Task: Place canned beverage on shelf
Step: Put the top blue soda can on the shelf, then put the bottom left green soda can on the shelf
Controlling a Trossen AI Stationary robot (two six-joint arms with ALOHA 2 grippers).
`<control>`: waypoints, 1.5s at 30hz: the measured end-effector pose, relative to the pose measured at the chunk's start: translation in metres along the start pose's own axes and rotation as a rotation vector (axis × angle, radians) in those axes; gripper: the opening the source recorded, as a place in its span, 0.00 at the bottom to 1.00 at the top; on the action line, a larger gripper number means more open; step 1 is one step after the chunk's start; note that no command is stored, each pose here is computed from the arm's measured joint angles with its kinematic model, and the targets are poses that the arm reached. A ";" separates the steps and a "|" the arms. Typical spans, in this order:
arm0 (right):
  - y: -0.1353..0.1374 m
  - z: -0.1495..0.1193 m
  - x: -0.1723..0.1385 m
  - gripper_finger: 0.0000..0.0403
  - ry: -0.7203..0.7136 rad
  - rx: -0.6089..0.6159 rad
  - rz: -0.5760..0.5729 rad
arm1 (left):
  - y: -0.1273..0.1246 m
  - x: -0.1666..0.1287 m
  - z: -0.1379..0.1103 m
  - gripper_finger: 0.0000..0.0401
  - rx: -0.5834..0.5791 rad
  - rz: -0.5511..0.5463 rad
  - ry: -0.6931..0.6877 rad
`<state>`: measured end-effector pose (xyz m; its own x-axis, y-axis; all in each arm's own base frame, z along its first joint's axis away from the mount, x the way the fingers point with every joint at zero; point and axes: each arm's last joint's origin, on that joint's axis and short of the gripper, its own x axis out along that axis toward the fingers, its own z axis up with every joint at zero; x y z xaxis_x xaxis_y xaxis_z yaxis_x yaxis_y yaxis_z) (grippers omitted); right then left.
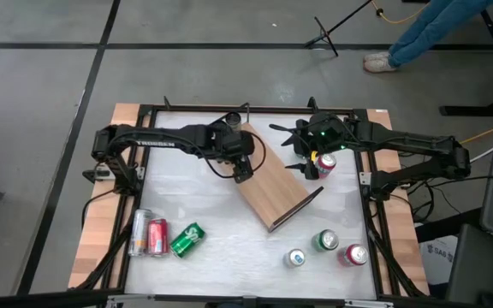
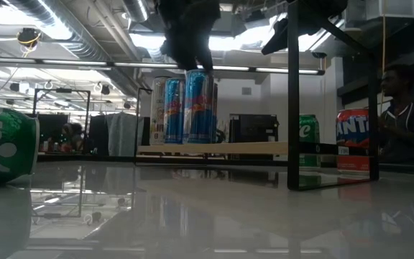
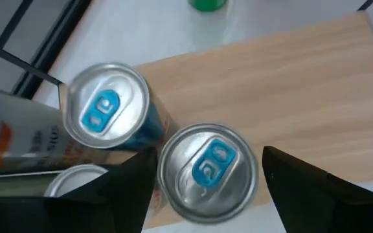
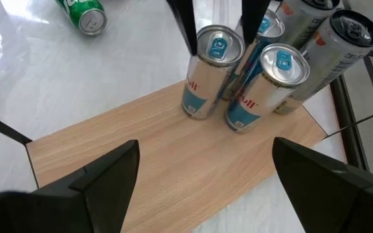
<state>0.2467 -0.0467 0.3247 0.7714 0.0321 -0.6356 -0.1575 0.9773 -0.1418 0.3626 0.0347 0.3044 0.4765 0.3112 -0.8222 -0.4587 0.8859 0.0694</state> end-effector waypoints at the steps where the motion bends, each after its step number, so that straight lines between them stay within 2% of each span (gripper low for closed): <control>1: 0.000 0.000 0.000 0.85 0.000 0.000 -0.001 | 0.000 -0.003 0.001 0.67 0.003 -0.003 -0.006; 8: 0.000 0.001 -0.006 0.85 -0.008 -0.003 -0.030 | 0.001 -0.030 0.008 0.67 0.082 -0.036 -0.077; 14: 0.001 0.001 -0.009 0.85 -0.018 -0.005 -0.029 | -0.002 -0.055 0.002 0.67 0.117 -0.156 -0.083; 17: 0.001 0.001 -0.009 0.85 -0.018 -0.005 -0.025 | -0.007 -0.067 -0.005 0.67 0.111 -0.219 -0.048; 21: 0.001 0.001 -0.009 0.85 -0.017 -0.005 -0.025 | -0.018 -0.072 -0.017 0.67 0.070 -0.231 0.031; 27: 0.001 0.001 -0.009 0.85 -0.018 -0.005 -0.023 | -0.039 -0.078 -0.040 0.67 0.046 -0.224 0.160; 31: 0.003 0.002 -0.009 0.85 -0.041 -0.003 0.041 | -0.055 -0.082 -0.058 0.67 0.003 -0.214 0.225; 38: 0.008 0.004 -0.009 0.85 -0.105 -0.002 0.204 | -0.089 -0.078 -0.105 0.67 -0.050 -0.179 0.338; 45: 0.008 0.005 -0.009 0.85 -0.113 0.001 0.221 | -0.110 -0.066 -0.154 0.67 -0.076 -0.133 0.405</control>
<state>0.2409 -0.0384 0.3331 0.7827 0.2681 -0.5618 -0.3293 0.9442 -0.0082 0.2665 -0.1360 0.2640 0.2092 0.0219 -0.9776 -0.4746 0.8764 -0.0819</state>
